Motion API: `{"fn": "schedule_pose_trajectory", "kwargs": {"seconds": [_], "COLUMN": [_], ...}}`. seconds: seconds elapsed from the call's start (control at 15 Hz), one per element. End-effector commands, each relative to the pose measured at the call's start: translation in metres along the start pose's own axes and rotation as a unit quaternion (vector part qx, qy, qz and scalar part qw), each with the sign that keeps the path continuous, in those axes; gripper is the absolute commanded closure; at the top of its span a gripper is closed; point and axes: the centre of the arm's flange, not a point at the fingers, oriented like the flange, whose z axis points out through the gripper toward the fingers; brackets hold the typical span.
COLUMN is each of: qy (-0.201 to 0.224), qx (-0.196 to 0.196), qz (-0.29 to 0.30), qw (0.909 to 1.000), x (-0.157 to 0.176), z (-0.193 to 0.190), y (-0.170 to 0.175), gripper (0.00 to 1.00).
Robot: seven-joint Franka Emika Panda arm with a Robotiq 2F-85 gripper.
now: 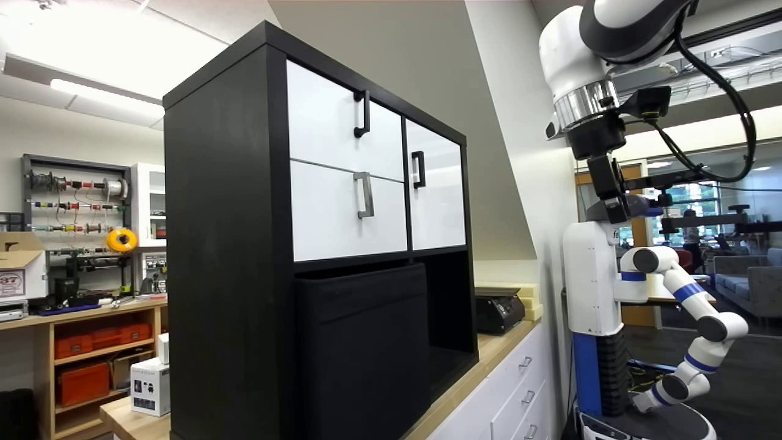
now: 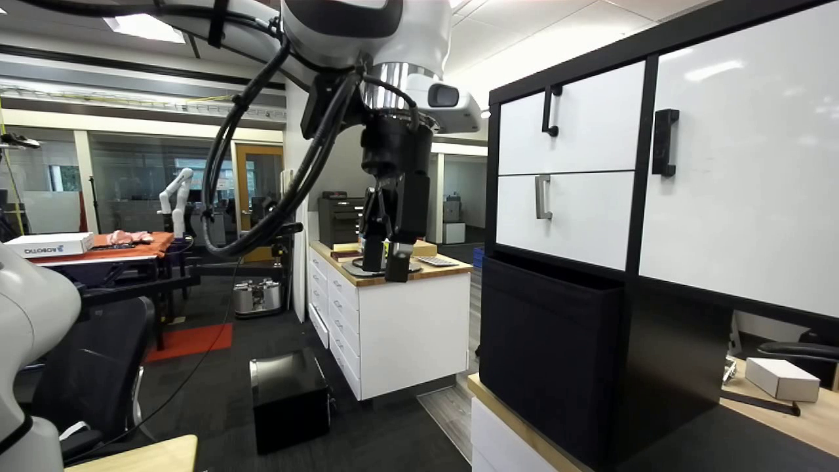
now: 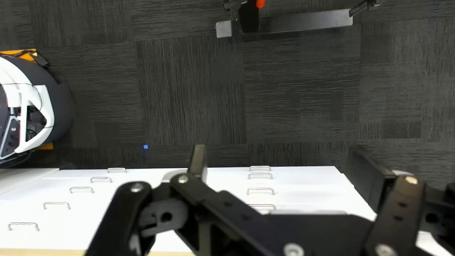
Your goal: Pull the basket out of the black and white cabinet
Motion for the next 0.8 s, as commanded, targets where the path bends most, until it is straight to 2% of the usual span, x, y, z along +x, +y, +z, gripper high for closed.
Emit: {"fn": "schedule_pose_trajectory", "kwargs": {"seconds": [0.0,0.33,0.73], "qy": [0.0,0.0,0.0], "qx": [0.0,0.0,0.001], "qz": [0.0,-0.001,-0.012], "qw": [1.0,1.0,0.9999], "x": [0.0,0.0,0.016], "z": [0.0,0.0,0.003], "y": [0.0,0.0,-0.008], "gripper": [0.0,0.0,0.0]}}
